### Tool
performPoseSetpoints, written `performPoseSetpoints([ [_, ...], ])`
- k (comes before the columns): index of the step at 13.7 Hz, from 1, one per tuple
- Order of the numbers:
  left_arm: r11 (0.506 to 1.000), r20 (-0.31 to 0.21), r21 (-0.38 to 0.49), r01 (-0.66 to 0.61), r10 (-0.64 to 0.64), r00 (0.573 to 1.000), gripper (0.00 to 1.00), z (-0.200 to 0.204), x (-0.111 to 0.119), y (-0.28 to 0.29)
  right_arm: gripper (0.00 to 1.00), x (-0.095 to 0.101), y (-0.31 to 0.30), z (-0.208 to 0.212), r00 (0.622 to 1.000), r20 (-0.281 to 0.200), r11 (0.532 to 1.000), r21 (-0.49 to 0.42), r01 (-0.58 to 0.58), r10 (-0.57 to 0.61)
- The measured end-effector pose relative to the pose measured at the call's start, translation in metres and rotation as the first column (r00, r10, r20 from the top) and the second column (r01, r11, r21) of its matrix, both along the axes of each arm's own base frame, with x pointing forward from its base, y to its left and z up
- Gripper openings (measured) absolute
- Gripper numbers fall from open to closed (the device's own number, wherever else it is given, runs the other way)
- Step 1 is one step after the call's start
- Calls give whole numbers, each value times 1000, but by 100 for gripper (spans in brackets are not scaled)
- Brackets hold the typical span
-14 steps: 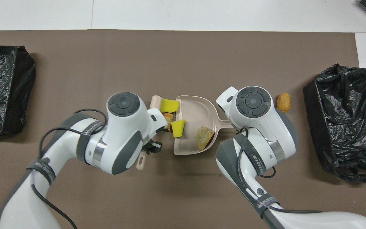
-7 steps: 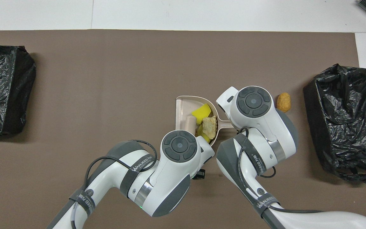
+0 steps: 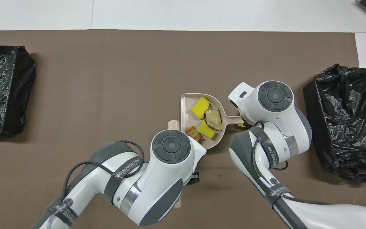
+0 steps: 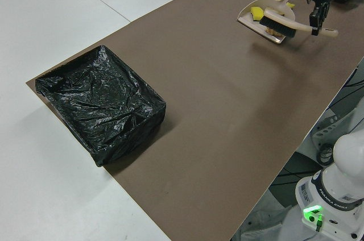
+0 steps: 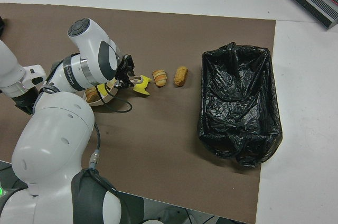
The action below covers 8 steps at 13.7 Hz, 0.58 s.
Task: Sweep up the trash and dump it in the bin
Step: 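Carry the loaded dustpan to the nearer bin with the right gripper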
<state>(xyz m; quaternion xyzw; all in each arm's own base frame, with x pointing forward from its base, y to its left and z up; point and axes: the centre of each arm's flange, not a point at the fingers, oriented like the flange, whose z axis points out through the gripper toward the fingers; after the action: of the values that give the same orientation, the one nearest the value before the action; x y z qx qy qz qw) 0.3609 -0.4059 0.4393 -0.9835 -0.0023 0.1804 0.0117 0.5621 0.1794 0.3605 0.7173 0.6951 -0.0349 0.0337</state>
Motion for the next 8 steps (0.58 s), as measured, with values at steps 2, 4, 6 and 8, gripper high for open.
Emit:
performPoseSetpoints([
  [2, 999, -40, 37, -4, 5, 999, 26, 5, -12, 12, 32, 0, 3, 2, 1000, 5, 1000, 23, 8, -8],
  [4, 998, -62, 60, -5, 9, 998, 26, -4, -31, 27, 32, -1, 3, 13, 1000, 17, 1000, 29, -3, 3],
  [6, 999, -37, 49, 1, 1, 999, 26, -25, -60, 41, 32, -4, -6, 34, 999, 2, 999, 24, -40, 40],
  [8, 999, 15, 28, 29, -30, 999, 26, -46, -101, 52, 32, -4, -31, 59, 998, -37, 998, 16, -59, 60],
])
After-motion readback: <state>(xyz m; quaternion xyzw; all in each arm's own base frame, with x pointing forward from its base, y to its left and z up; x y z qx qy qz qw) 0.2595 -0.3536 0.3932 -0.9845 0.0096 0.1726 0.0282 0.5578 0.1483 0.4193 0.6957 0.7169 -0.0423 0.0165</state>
